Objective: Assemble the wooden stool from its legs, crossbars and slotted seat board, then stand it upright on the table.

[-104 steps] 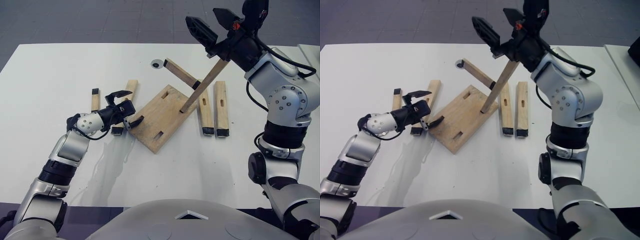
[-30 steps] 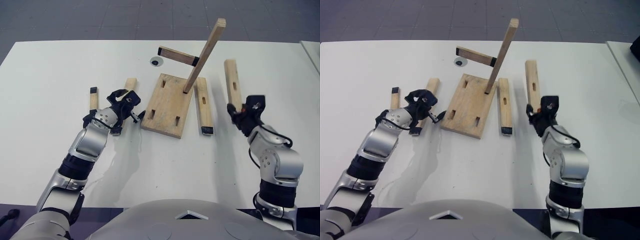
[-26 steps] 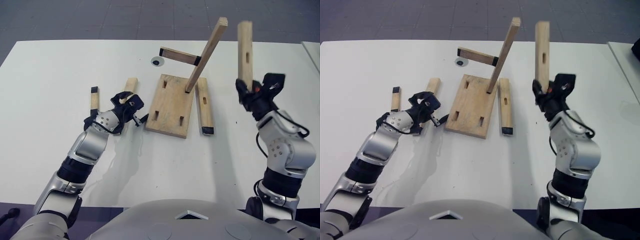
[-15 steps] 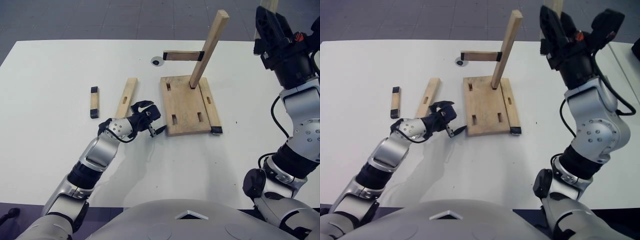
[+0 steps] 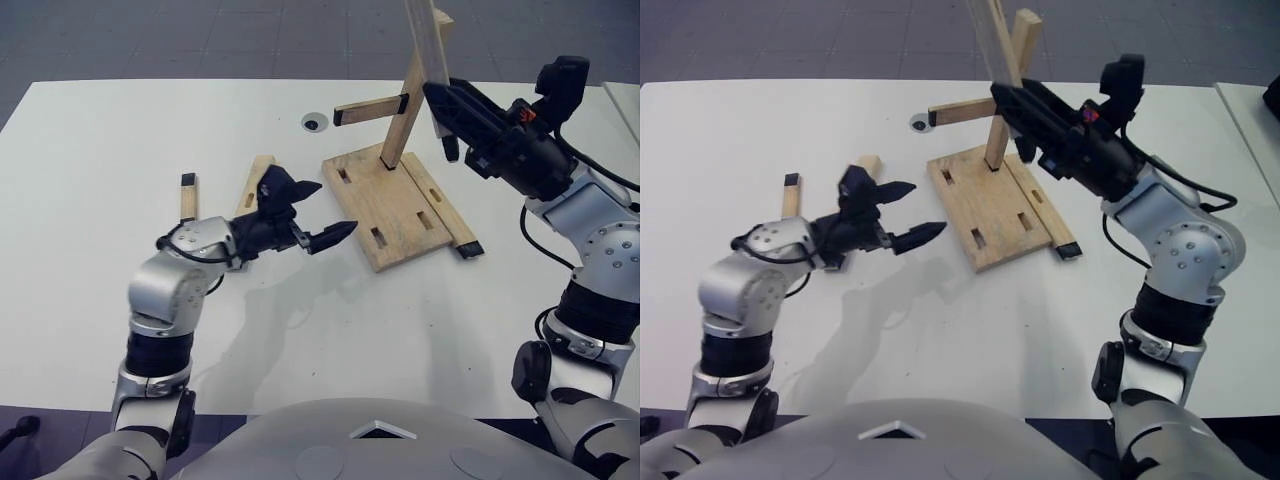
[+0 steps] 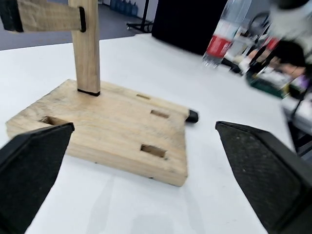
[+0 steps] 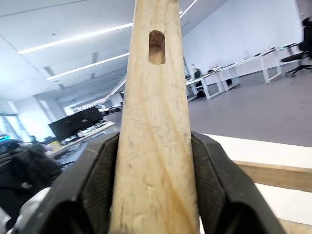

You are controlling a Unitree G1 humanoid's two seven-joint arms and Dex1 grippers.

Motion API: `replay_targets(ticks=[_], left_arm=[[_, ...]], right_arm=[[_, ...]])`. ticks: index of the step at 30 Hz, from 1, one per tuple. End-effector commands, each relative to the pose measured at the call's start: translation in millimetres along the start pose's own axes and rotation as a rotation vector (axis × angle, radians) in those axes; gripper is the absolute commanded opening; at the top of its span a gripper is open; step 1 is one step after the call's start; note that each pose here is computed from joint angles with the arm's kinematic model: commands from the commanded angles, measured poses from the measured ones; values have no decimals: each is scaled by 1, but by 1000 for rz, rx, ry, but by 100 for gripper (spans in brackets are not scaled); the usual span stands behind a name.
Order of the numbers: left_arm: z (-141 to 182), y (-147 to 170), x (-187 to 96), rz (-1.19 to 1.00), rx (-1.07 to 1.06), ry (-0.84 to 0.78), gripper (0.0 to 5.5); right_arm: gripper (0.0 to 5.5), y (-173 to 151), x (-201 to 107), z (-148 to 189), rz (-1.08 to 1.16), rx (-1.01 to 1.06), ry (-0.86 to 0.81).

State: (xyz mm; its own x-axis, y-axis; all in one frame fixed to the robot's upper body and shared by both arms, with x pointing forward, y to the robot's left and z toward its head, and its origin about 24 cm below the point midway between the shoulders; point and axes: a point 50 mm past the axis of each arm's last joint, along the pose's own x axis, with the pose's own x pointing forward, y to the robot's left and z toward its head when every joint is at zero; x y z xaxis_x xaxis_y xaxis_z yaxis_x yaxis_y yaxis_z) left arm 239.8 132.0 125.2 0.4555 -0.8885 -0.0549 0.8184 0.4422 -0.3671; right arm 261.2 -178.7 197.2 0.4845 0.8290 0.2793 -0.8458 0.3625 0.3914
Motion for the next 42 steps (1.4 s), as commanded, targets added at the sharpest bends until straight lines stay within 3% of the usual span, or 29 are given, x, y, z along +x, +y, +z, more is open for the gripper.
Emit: replay_targets(ticks=[1,11,20,40,42], left_arm=[[38,-18,-8,-259,-206,-166,540],[68,-28,5,-324,-344,-220,540],[66,-43,11,-325,-316,-189,540],[61,-22,2,-272,-213,-137,212],[59,-20,1,-270,-214,-137,206]], right_arm=[[210,11,-6,-7,181,82,109],[210,20,2,-25,321,118,253],[210,25,2,-37,329,131,293],[210,17,3,-45,305,110,341],[210,17,3,-46,307,108,343]])
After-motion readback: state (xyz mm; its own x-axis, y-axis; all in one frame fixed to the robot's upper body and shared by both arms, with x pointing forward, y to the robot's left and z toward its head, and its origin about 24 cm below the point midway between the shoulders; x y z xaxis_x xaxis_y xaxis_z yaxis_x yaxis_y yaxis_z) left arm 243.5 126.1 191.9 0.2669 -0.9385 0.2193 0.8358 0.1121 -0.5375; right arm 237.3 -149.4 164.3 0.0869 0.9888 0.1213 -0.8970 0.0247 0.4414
